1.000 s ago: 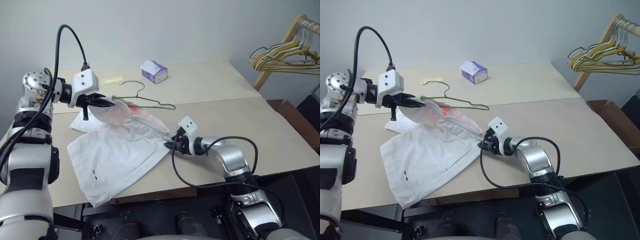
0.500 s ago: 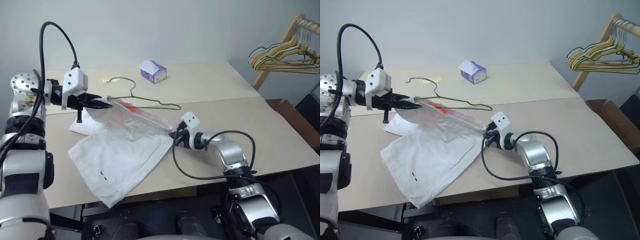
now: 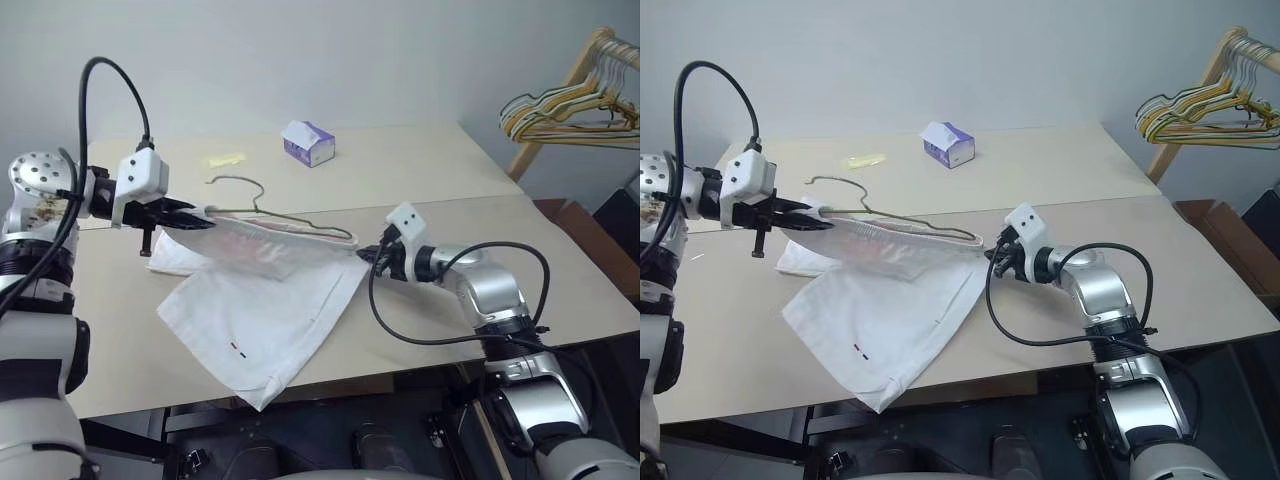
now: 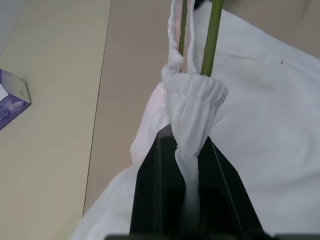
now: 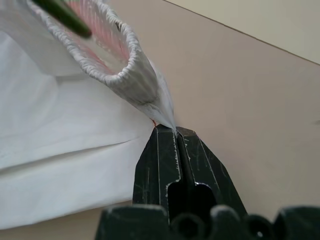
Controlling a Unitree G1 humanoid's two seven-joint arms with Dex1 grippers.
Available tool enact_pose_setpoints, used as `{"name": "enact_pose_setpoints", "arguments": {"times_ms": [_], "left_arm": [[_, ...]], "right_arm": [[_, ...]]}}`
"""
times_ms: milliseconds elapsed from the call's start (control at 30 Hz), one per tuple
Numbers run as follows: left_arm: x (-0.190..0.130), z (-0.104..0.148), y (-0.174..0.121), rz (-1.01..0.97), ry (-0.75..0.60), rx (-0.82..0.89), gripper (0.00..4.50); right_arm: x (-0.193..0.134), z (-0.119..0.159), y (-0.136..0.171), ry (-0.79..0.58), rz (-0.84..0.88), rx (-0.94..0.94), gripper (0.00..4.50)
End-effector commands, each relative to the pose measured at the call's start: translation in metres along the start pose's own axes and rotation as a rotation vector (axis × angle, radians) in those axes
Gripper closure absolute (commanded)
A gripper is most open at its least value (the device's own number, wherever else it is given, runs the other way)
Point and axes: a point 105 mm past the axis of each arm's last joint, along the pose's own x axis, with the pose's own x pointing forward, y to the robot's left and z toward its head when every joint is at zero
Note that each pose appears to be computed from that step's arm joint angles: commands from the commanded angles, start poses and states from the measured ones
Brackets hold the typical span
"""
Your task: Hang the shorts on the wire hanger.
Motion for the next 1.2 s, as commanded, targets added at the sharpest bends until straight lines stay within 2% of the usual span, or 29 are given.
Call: {"name": "enact_pose_setpoints", "arguments": {"times_ms": [33, 133, 333, 467, 567, 667, 767, 1000, 1100, 1200], "left_arm": [[-0.010, 0.006, 0.010, 0.044, 0.030, 0.042, 4.50], [-0.005, 0.004, 0.013, 0.066, 0.038, 0.044, 4.50], [0.006, 0.011, 0.021, 0.099, 0.020, 0.075, 4.50], [0.010, 0.020, 0.025, 0.105, 0.002, 0.100, 4.50], [0.012, 0.025, 0.029, 0.113, -0.012, 0.113, 4.50], [0.013, 0.028, 0.032, 0.130, -0.019, 0.117, 4.50], [0.012, 0.030, 0.033, 0.145, -0.031, 0.119, 4.50], [0.011, 0.026, 0.030, 0.154, -0.052, 0.104, 4.50], [0.013, 0.020, 0.027, 0.152, -0.039, 0.100, 4.50], [0.013, 0.021, 0.026, 0.148, -0.057, 0.100, 4.50]], "right_arm": [[-0.016, 0.020, -0.008, -0.049, -0.038, -0.099, 4.48], [-0.025, 0.031, -0.005, -0.078, -0.018, -0.151, 4.48], [-0.042, 0.073, 0.022, -0.020, 0.097, -0.435, 4.48], [-0.045, 0.109, 0.026, 0.023, 0.079, -0.590, 4.48], [-0.046, 0.129, 0.030, 0.047, 0.060, -0.741, 4.48], [-0.048, 0.145, 0.041, 0.044, 0.094, -0.806, 4.48], [-0.045, 0.141, 0.045, 0.079, 0.107, -0.872, 4.48], [-0.034, 0.142, 0.057, -0.012, 0.100, -0.928, 4.48], [-0.031, 0.153, 0.062, -0.089, 0.089, -0.906, 4.48], [-0.028, 0.148, 0.059, -0.067, 0.078, -0.931, 4.48]]}}
